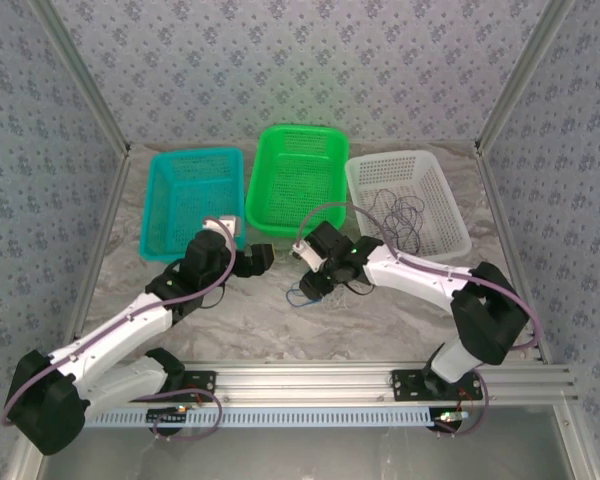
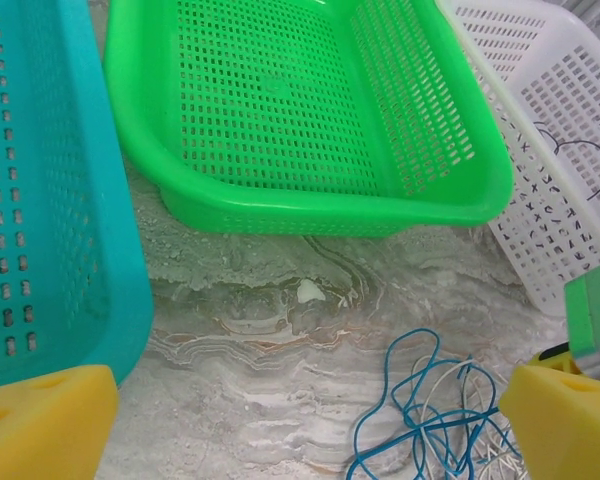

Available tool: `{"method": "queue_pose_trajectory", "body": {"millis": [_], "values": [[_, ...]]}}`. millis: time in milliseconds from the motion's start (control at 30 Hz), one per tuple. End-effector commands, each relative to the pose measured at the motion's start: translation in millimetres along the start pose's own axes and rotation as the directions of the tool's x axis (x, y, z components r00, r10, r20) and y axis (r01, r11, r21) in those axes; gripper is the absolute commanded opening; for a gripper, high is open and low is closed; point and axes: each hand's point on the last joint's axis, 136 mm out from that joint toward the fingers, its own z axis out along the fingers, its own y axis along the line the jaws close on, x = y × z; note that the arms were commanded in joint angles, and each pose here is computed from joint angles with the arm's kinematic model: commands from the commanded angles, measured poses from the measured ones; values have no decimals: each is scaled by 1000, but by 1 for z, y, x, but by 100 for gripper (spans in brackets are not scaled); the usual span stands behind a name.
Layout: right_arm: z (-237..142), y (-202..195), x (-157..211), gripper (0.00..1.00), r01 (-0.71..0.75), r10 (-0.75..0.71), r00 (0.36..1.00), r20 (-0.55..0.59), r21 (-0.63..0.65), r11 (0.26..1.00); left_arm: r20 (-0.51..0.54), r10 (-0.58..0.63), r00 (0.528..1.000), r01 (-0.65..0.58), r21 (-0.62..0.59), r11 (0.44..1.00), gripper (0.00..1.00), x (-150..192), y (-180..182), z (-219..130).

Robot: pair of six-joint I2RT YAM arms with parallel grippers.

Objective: Untangle the cables

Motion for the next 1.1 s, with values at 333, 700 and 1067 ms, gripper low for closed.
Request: {"method": "queue_pose_trajectory", "body": {"millis": [333, 700, 1067], "values": [[-1, -4, -9, 3, 53, -53, 999, -9, 54, 997, 33, -13, 999, 13, -5, 1000, 99, -5, 4, -7], [-104, 24, -47, 0, 30, 15, 960, 279, -159, 987, 62, -22, 998, 21, 13, 1000, 99, -9, 2, -8], [-193, 17, -73, 0, 16, 109, 839, 532, -225, 974, 134, -47, 990, 16, 224, 974, 99, -18, -32, -14]]}}
